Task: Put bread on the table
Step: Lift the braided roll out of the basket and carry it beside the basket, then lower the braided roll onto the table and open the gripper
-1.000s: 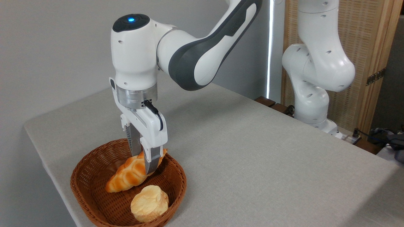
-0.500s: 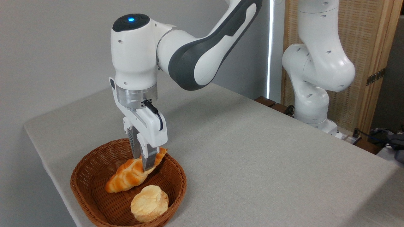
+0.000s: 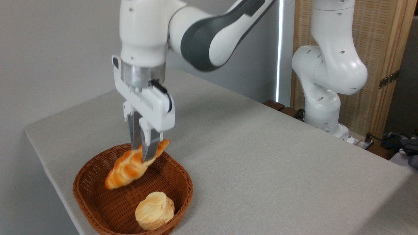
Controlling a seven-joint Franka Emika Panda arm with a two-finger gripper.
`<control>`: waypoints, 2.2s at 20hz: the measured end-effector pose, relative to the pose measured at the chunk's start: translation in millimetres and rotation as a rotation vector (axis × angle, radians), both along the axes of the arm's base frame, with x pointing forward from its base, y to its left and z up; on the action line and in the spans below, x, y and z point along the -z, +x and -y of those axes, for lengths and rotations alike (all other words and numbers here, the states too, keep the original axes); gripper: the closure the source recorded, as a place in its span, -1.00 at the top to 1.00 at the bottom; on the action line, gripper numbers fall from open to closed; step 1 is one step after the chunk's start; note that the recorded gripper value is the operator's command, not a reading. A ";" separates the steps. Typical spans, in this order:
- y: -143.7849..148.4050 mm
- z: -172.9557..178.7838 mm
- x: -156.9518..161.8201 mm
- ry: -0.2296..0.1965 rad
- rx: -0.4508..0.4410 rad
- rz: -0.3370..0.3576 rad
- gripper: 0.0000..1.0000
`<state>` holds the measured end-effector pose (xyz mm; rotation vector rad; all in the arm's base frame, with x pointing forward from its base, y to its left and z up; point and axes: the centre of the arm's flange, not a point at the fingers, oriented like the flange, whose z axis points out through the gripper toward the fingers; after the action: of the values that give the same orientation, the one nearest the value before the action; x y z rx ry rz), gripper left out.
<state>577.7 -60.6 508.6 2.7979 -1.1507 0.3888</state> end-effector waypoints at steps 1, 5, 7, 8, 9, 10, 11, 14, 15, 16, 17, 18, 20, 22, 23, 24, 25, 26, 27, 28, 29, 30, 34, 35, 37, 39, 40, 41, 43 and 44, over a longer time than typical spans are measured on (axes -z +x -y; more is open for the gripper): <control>-6.9 -0.3 -8.8 -0.004 0.001 -0.014 -0.11; -38.4 -5.3 -43.5 -0.014 0.016 -0.075 -0.11; -51.2 -6.3 -53.9 -0.017 0.020 -0.105 -0.11; -56.8 -6.4 -56.8 -0.018 0.016 -0.125 -0.09; -61.8 -6.3 -58.3 -0.020 0.009 -0.147 -0.07; -66.8 -6.1 -59.2 -0.021 0.004 -0.172 -0.06; -71.0 -6.0 -59.5 -0.021 -0.003 -0.195 -0.05; -82.3 -5.3 -55.9 -0.019 -0.019 -0.276 -0.04; -85.0 -5.1 -53.7 -0.017 -0.017 -0.299 -0.03; -87.2 -4.9 -51.4 -0.016 -0.014 -0.318 0.01; -89.1 -4.7 -48.7 -0.014 -0.011 -0.335 0.03; -90.7 -4.7 -45.0 -0.013 -0.010 -0.349 0.03; -93.2 -4.0 -34.5 -0.010 -0.008 -0.373 0.04; -94.8 -1.1 -21.5 -0.006 -0.004 -0.400 0.04; -94.4 1.1 -15.6 -0.003 0.000 -0.413 0.07; -93.2 3.6 -9.5 0.000 0.004 -0.424 0.09; -91.5 5.8 -4.2 0.003 0.007 -0.434 0.10; -89.2 7.4 0.5 0.004 0.008 -0.438 0.10; -86.9 8.2 3.1 0.005 0.007 -0.435 0.10; -83.4 8.7 5.5 0.005 0.003 -0.423 0.13; -79.1 8.9 7.2 0.004 -0.003 -0.405 0.22; -75.7 9.0 8.2 0.003 -0.007 -0.388 0.46; -71.6 20.7 17.4 0.010 0.009 -0.389 1.00; -71.1 26.3 22.0 0.015 0.019 -0.397 1.00; -70.5 35.4 29.6 0.022 0.035 -0.412 1.00; -70.2 38.6 32.7 0.024 0.041 -0.417 1.00; -70.4 39.8 32.8 0.025 0.043 -0.418 1.00; -70.8 41.8 32.7 0.026 0.047 -0.417 1.00; -71.6 46.1 32.6 0.028 0.055 -0.417 1.00; -71.8 47.2 32.6 0.028 0.057 -0.417 1.00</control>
<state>505.9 -107.8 476.0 2.6765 -1.1344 -0.2100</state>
